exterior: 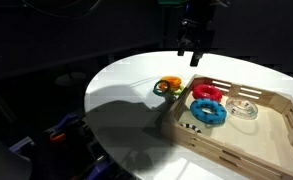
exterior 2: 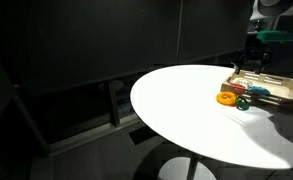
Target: Remove the dark green ring from the box
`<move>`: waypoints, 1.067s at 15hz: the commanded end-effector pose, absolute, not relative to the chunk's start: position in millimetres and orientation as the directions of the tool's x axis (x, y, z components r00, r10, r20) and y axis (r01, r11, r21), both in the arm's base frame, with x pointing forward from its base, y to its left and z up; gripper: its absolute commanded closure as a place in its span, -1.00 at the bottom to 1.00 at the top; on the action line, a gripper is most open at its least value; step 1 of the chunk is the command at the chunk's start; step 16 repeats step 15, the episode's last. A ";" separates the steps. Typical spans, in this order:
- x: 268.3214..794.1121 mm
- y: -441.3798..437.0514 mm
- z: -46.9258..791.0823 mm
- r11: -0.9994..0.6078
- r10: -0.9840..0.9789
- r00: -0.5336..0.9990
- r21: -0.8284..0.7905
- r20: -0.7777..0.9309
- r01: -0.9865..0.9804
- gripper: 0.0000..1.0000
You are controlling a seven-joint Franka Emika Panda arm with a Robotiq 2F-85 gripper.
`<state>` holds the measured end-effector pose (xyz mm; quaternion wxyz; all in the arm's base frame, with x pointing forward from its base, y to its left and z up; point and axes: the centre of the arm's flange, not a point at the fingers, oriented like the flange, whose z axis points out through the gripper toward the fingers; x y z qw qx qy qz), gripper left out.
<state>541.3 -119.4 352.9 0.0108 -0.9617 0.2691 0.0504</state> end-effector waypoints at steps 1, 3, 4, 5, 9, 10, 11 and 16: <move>531.0 -133.7 396.4 -0.886 -0.458 0.885 -0.030 -0.088 -0.462 -1.00; 524.1 -137.4 415.3 -0.902 -0.427 0.901 -0.036 -0.076 -0.430 -1.00; 520.1 -138.5 424.7 -0.906 -0.418 0.906 -0.034 -0.072 -0.421 -1.00; 517.1 -139.5 432.1 -0.910 -0.411 0.909 -0.033 -0.069 -0.413 -1.00; 507.5 -142.6 455.0 -0.917 -0.397 0.915 -0.010 -0.073 -0.399 -1.00; 506.4 -143.5 457.3 -0.917 -0.397 0.915 -0.006 -0.074 -0.399 -1.00; 505.6 -144.1 458.9 -0.916 -0.400 0.914 -0.004 -0.074 -0.401 -1.00; 508.3 -138.1 446.2 -0.909 -0.414 0.907 -0.013 -0.073 -0.416 -1.00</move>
